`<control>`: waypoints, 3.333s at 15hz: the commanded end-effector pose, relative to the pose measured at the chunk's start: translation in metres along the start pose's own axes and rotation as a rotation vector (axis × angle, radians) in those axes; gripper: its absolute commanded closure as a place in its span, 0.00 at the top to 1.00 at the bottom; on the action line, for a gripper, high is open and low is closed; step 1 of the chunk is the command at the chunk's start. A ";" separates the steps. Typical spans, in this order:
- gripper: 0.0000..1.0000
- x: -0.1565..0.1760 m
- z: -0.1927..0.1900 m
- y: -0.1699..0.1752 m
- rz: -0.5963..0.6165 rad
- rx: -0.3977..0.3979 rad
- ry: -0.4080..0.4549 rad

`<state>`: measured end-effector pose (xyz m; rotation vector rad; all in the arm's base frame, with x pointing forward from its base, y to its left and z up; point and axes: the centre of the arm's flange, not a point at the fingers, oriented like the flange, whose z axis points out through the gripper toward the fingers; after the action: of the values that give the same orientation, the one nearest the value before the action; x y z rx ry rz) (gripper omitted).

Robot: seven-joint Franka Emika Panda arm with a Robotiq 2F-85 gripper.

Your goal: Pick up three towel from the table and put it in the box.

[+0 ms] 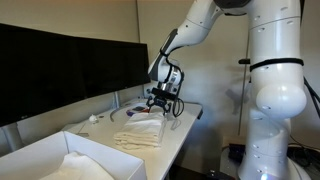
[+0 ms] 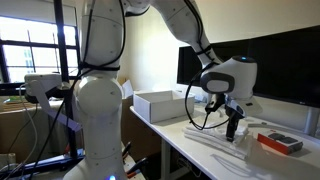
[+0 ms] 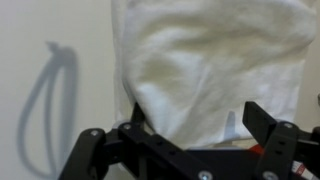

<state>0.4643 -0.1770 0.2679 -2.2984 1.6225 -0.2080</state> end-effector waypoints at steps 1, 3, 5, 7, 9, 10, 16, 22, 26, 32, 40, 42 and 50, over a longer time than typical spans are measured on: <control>1.00 0.000 0.014 -0.019 -0.037 0.013 0.006; 1.00 -0.003 0.009 -0.025 -0.050 0.020 0.013; 1.00 0.005 -0.001 -0.002 -0.061 0.035 0.022; 1.00 0.007 -0.005 0.003 -0.076 0.045 0.026; 1.00 0.012 -0.006 0.006 -0.086 0.055 0.035; 1.00 0.013 -0.007 0.007 -0.085 0.058 0.035; 1.00 0.017 -0.016 0.035 -0.070 0.066 0.001; 1.00 0.004 0.006 0.012 -0.050 0.078 -0.040; 1.00 -0.007 0.015 -0.002 -0.067 0.090 -0.060; 1.00 -0.007 0.010 -0.004 -0.098 0.113 -0.049; 0.32 -0.025 -0.002 -0.042 -0.175 0.148 -0.033; 0.19 -0.024 -0.005 -0.035 -0.189 0.148 -0.029; 0.10 -0.023 -0.007 -0.033 -0.238 0.146 -0.026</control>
<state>0.4933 -0.1464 0.2822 -2.3586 1.3129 -0.3126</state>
